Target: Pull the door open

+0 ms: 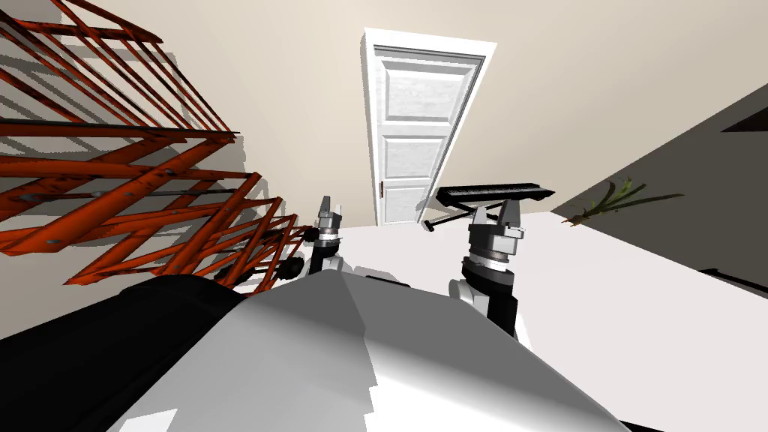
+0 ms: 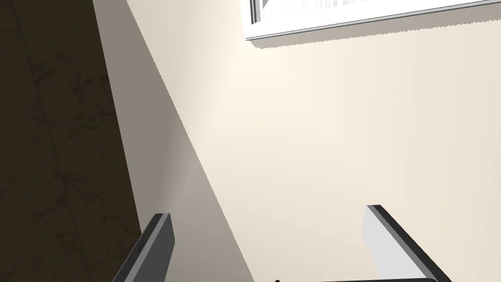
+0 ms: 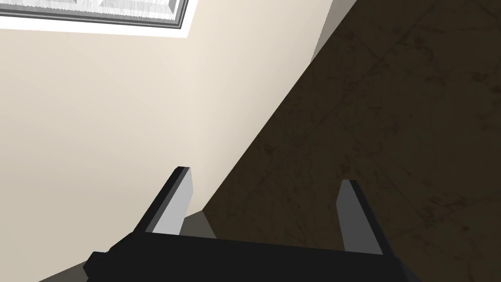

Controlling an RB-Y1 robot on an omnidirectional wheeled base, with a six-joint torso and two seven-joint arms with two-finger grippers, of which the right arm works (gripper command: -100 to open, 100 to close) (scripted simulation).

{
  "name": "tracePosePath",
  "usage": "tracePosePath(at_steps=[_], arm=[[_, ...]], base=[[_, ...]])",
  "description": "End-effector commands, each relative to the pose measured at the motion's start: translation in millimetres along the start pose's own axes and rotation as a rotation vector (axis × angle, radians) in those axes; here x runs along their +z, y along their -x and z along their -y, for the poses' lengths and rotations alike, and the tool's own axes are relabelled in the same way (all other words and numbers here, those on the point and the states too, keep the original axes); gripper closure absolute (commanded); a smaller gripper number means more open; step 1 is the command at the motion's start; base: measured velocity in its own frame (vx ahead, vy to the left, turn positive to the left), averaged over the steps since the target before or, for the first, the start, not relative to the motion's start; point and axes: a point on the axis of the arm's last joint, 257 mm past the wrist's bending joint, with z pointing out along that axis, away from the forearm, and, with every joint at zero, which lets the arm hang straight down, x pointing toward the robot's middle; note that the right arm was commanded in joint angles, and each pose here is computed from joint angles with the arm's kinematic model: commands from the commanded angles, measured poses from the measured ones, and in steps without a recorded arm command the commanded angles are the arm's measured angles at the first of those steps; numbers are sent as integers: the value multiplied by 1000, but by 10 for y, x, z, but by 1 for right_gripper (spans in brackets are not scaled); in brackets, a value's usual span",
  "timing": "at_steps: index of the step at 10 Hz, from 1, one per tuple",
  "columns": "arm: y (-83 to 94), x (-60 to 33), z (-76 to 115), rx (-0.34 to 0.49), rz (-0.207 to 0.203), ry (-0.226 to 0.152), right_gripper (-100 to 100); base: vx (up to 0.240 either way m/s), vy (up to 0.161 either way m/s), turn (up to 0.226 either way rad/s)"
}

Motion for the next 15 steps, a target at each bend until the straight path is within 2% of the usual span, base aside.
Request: tracePosePath(at_steps=[1, 9, 15], arm=[[-15, -9, 41, -6, -5, -11, -100], [-92, -59, 248, -35, -32, -65, -100], [-243, -196, 669, -95, -87, -175, -100]], base=[[-115, 12, -101], [-244, 60, -104], [-256, 88, -261]])
